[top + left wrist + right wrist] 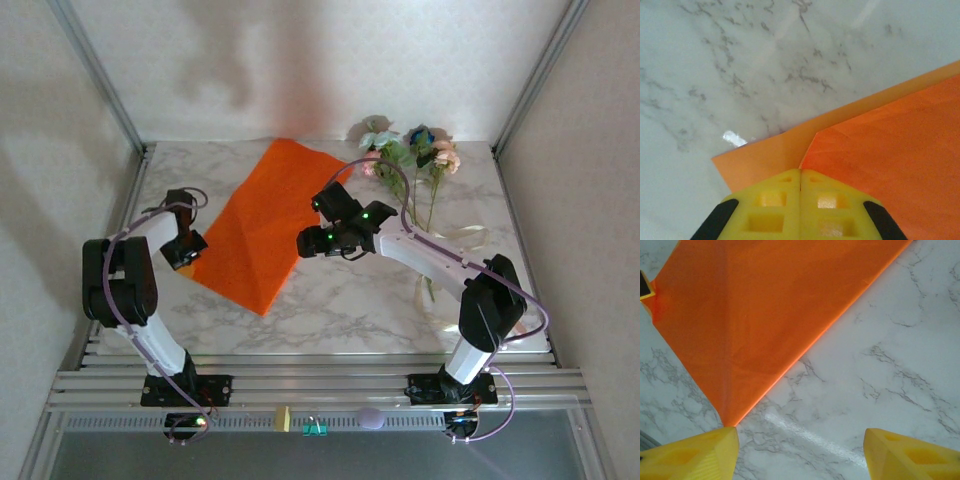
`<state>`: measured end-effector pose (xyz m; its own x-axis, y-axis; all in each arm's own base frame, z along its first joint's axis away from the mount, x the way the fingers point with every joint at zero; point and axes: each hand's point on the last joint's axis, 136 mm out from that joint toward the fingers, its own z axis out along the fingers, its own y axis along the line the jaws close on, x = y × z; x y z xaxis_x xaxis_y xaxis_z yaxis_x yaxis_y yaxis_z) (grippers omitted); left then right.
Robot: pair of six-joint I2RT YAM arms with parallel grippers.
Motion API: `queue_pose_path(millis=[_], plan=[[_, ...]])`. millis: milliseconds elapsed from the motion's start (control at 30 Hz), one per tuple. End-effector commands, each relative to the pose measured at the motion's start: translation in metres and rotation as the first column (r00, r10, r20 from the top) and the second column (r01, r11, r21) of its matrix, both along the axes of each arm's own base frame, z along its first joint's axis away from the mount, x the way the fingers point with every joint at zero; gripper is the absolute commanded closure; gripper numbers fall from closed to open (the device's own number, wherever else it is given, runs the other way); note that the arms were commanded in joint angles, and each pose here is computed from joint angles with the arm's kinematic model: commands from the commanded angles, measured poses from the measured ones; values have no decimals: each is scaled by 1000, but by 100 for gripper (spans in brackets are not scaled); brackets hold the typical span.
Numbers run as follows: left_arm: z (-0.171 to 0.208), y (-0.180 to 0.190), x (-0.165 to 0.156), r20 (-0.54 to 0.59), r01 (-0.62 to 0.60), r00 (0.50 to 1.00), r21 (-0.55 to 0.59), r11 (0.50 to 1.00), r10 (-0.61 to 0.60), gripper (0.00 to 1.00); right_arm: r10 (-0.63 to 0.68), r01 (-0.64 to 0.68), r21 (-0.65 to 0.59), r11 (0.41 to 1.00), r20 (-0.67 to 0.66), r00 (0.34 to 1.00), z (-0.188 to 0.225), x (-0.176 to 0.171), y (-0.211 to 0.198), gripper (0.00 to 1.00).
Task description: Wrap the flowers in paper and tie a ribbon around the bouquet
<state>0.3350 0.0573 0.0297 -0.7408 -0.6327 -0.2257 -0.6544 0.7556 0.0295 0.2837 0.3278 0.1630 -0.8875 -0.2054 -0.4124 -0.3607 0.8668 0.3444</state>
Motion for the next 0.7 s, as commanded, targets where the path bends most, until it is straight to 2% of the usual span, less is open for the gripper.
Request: queue_pose_path(millis=[0, 100, 233, 333, 367, 433, 533, 567, 667], plan=[[65, -9, 17, 113, 67, 990, 132, 989, -83, 100, -28, 28, -19, 999, 4, 1000, 5, 2, -3, 33], [116, -51, 38, 278, 150, 943, 142, 978, -185, 100, -73, 74, -30, 997, 23, 997, 9, 6, -12, 34], [180, -127, 52, 478, 309, 817, 110, 945, -322, 100, -192, 192, -18, 981, 12, 981, 14, 18, -39, 34], [216, -201, 41, 594, 529, 656, 79, 845, -466, 100, -301, 301, 12, 954, -11, 954, 19, 31, -70, 33], [226, -226, 33, 622, 607, 587, 88, 790, -519, 100, -347, 347, 27, 937, -20, 938, 22, 35, -83, 33], [239, -276, 8, 655, 754, 435, 111, 647, -618, 100, -422, 423, 54, 904, -31, 906, 28, 40, -106, 33], [247, -345, -38, 697, 906, 214, 121, 406, -685, 100, -534, 536, 105, 838, -54, 844, 39, 45, -142, 33], [245, -365, -50, 709, 932, 168, 112, 345, -685, 100, -570, 573, 114, 811, -62, 819, 42, 44, -155, 33], [223, -417, -79, 706, 983, 81, 62, 175, -704, 100, -670, 675, 135, 725, -84, 737, 47, 40, -190, 32]])
